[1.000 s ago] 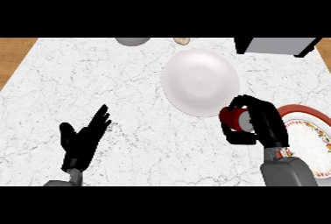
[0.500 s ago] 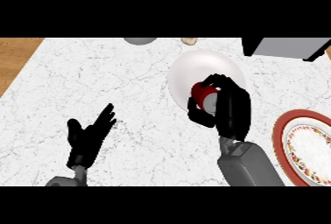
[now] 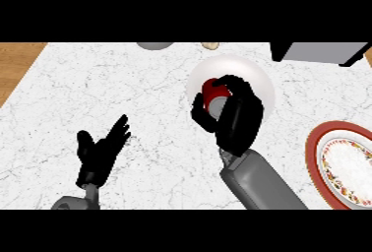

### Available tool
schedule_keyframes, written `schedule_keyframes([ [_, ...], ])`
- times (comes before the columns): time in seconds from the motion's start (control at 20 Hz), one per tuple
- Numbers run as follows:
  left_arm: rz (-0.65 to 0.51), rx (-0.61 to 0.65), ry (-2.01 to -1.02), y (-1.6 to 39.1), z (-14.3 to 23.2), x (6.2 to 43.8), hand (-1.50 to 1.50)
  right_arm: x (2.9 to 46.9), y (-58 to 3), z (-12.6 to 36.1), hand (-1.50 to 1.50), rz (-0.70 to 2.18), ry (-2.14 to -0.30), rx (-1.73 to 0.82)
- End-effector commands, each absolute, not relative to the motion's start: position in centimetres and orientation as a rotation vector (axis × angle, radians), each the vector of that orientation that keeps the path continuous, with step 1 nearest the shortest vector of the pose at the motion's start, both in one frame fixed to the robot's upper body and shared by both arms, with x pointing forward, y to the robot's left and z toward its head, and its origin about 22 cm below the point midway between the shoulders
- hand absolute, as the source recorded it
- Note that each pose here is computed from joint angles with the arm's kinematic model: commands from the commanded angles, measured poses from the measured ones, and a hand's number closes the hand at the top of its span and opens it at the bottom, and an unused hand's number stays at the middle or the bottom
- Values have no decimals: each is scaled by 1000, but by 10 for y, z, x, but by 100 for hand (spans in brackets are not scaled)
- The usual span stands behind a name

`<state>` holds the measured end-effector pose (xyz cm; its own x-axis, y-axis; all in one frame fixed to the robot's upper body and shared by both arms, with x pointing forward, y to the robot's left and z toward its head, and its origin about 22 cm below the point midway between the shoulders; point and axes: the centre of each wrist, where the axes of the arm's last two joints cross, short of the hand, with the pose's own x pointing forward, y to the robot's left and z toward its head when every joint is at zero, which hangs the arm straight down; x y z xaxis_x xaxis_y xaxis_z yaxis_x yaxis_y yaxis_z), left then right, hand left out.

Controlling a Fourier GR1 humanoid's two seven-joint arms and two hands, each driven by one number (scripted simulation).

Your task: Pick the can from the plate and place it in the plate

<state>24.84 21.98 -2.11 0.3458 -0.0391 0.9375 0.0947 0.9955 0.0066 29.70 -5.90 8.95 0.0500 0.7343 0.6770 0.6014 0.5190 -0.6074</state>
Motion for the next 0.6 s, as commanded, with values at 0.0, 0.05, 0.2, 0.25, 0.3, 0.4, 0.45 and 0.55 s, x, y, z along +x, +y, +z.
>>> schedule_keyframes([
  [0.0,-78,-39,-1187,216,-35,241,0,307,-42,81,150,-28,-1586,-1180],
  [0.05,-73,-39,-1194,223,-24,248,0,320,-42,90,150,-44,-1577,-1210],
  [0.2,-51,-27,-1185,223,-41,234,0,332,-53,82,150,-102,-1570,-1302],
  [0.25,-67,-37,-1198,232,-26,245,0,343,-58,84,150,-111,-1556,-1333],
  [0.3,-67,-37,-1199,234,-28,248,0,340,-57,70,150,-103,-1564,-1335],
  [0.4,-60,-27,-1215,226,-29,244,0,352,-65,68,150,-138,-1554,-1355],
  [0.45,-45,-40,-1198,229,-35,241,0,358,-71,70,150,-151,-1548,-1363],
  [0.55,-38,-44,-1205,224,-31,241,0,371,-78,65,150,-153,-1519,-1377],
])
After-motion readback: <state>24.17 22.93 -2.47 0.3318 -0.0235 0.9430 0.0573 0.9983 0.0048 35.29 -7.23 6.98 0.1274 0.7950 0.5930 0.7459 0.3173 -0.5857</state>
